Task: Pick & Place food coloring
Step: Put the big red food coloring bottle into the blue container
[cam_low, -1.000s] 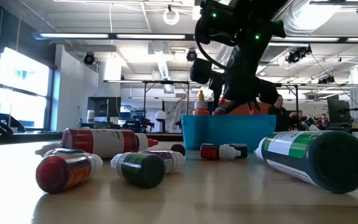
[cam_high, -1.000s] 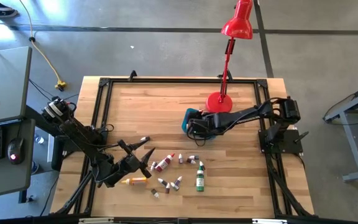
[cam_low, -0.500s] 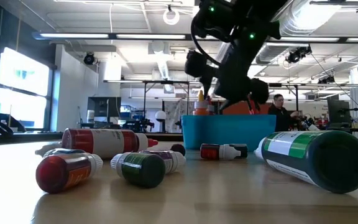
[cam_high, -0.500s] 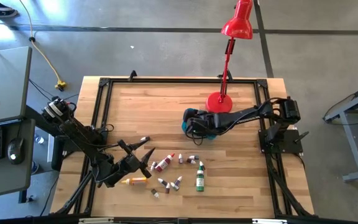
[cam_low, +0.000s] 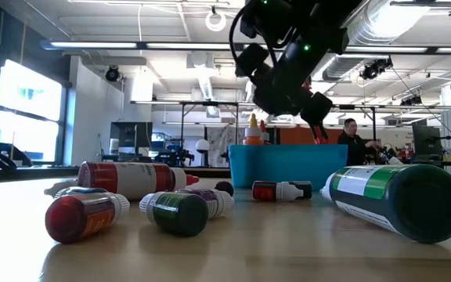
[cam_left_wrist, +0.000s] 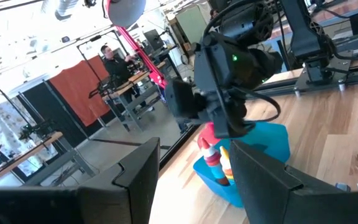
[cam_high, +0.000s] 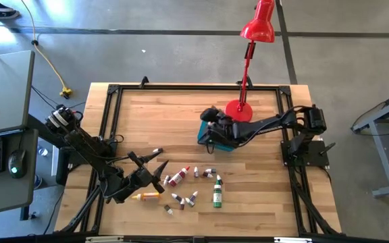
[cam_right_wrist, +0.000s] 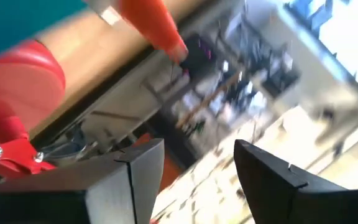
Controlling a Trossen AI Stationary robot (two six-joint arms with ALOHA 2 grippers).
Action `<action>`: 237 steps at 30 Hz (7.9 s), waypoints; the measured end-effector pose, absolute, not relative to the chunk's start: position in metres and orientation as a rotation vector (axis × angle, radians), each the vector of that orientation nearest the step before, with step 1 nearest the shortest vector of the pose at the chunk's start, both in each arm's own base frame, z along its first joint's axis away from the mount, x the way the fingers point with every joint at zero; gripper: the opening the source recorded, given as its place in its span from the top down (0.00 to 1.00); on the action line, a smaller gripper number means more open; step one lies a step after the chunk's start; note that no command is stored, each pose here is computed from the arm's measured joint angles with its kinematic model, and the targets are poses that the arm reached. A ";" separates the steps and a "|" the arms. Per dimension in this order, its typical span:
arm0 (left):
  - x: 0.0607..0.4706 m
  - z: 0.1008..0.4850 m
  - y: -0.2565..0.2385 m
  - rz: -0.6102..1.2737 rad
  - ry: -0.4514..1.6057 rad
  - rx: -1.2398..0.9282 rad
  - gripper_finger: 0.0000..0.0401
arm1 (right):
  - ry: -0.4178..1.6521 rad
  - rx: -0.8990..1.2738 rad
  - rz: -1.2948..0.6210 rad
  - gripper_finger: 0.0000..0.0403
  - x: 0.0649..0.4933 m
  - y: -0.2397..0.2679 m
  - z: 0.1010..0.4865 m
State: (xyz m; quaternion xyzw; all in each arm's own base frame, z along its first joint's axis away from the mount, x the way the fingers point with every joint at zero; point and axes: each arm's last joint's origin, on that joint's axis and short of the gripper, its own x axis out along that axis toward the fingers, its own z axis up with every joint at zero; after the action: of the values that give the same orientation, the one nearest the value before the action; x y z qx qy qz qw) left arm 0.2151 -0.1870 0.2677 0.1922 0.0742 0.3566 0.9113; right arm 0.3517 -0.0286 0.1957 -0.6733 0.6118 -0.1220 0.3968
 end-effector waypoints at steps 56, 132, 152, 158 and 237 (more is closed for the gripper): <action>0.216 0.259 -0.188 0.729 0.202 0.517 0.53 | 1.141 1.188 -0.451 0.70 0.323 0.135 0.181; 0.271 0.180 -0.126 0.167 0.598 -0.401 0.53 | 1.251 0.880 -0.258 0.70 0.310 0.150 0.179; 0.300 0.198 -0.056 0.251 0.953 -0.583 0.53 | 1.057 0.347 -0.242 0.70 0.273 0.090 0.254; 0.314 0.188 -0.059 0.258 1.020 -0.586 0.53 | 0.786 0.178 -0.452 0.70 0.250 0.080 0.289; 0.342 0.149 -0.067 0.239 1.331 -0.453 0.67 | 0.692 0.065 -0.525 0.70 0.244 0.100 0.288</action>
State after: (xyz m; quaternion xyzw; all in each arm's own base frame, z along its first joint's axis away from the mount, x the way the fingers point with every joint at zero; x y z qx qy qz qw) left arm 0.3421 -0.0670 0.1486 -0.2076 0.6104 0.1098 0.7565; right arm 0.2437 0.1004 0.2881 0.0316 0.3351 -0.2544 0.9066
